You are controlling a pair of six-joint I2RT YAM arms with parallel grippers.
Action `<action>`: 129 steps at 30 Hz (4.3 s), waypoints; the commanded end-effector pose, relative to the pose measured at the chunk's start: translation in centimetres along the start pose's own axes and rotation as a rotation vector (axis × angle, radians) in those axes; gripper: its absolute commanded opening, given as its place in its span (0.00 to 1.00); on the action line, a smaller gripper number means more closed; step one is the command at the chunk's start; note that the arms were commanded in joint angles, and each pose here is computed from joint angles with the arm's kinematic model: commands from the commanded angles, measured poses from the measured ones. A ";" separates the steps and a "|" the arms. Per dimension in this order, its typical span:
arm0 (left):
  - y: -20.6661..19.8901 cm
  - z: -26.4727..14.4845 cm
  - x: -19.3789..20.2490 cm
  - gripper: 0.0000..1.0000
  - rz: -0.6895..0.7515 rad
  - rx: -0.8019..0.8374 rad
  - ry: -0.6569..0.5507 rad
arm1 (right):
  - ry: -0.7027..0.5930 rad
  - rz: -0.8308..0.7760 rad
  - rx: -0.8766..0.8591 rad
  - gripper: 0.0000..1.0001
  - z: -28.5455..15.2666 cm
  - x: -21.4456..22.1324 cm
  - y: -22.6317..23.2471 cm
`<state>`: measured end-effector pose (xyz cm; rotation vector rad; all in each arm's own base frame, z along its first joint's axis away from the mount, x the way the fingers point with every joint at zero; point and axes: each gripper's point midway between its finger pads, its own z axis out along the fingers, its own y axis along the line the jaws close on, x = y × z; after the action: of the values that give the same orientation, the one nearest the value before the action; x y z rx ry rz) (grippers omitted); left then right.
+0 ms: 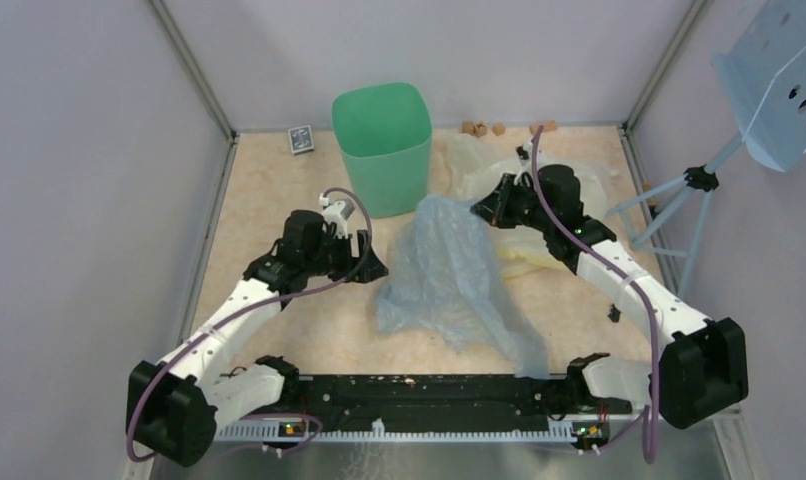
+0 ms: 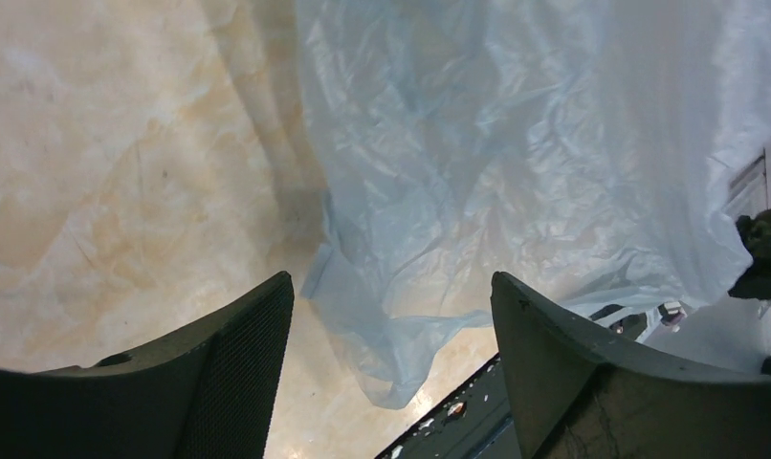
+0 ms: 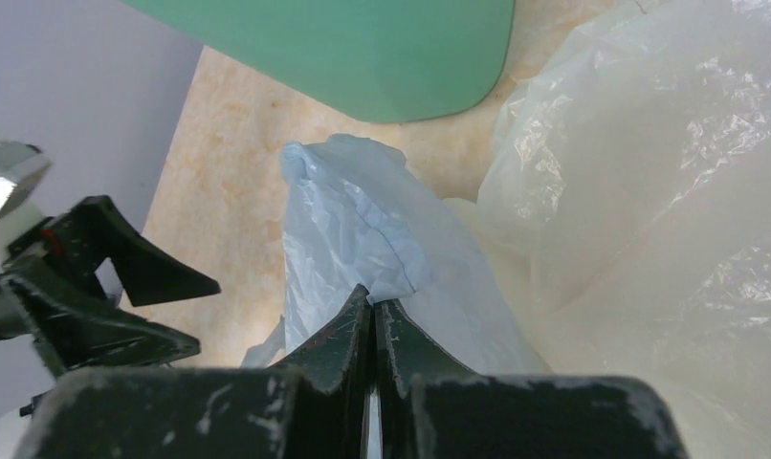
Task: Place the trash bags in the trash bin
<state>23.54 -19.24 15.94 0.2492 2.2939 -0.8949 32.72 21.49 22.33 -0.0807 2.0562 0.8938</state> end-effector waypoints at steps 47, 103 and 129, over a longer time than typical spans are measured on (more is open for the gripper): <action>-0.9 10.8 3.1 0.00 -0.132 -0.101 0.066 | -0.207 0.344 0.662 0.00 10.3 -7.6 -27.2; 3.0 0.7 7.3 0.00 -0.303 -0.053 0.066 | 0.037 -0.142 0.502 0.60 3.9 -0.9 -6.0; 3.6 1.6 8.5 0.00 -0.321 -0.052 0.093 | 0.108 -0.233 0.642 0.12 11.2 3.6 -7.1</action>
<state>18.66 -17.68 7.16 -0.1323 2.5223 -0.9729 39.51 22.98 9.19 -0.0580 2.3417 0.0182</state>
